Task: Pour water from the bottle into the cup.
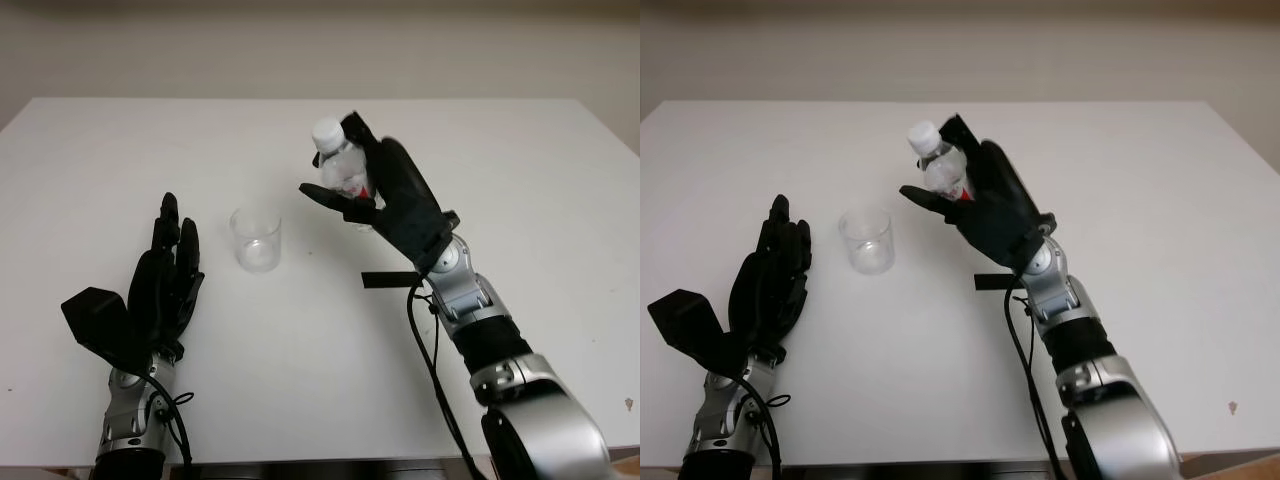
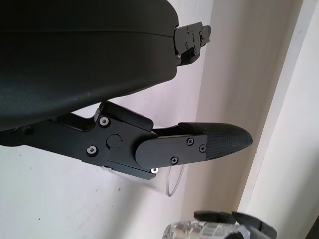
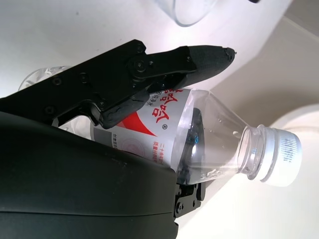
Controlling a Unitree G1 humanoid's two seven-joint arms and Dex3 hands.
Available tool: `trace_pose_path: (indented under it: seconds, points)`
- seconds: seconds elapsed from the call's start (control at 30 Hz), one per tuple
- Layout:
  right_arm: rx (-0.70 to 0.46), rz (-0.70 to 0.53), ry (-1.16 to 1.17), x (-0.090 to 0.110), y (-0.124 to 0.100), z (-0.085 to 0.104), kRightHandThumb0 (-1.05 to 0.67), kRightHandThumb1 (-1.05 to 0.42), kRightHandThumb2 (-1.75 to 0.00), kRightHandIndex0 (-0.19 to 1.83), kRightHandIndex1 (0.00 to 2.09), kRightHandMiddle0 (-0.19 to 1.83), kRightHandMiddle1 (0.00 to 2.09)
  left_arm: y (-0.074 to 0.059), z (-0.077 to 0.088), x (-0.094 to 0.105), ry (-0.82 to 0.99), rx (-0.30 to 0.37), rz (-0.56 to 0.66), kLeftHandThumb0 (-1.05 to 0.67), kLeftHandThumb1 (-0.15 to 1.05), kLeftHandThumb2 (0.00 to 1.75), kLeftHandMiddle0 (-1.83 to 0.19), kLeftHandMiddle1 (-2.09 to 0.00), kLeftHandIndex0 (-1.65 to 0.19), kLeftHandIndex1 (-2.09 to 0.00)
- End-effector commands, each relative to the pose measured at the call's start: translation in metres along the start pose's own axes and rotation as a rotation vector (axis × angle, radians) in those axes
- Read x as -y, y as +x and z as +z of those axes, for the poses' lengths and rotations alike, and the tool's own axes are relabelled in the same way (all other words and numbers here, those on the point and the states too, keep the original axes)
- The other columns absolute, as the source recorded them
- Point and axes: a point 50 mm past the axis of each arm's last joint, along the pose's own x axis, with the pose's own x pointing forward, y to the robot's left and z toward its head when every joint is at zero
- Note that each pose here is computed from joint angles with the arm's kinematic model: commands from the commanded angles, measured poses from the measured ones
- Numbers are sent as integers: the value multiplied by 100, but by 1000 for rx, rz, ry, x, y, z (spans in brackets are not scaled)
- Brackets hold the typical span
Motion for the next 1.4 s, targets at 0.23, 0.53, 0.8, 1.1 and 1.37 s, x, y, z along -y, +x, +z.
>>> trace_pose_path:
  seconds: [0.23,0.53,0.8,1.1,1.37]
  points:
    - [17,26,-307,4,29,12,-43,-105,-32,129,209,91,209,-10,-13,-4,-2,-51,20,-75,105,49,19,-3,19,-5]
    - [74,59,-726,2,35,13,-44,-105,-25,118,209,74,209,-11,-14,-5,-6,-55,23,-74,105,49,19,-2,19,-5]
    - [105,46,-843,10,42,21,-46,-105,-29,114,209,67,209,-12,-16,-4,-2,-60,28,-74,105,51,19,-4,18,-5]
    - [153,27,-899,12,47,31,-44,-105,-27,122,209,67,209,-12,-18,-2,-6,-66,31,-76,105,49,19,-4,17,-6]
    - [269,-2,-1006,6,49,40,-44,-105,-24,130,209,71,209,-13,-19,0,-6,-73,37,-75,105,50,19,-4,18,-5]
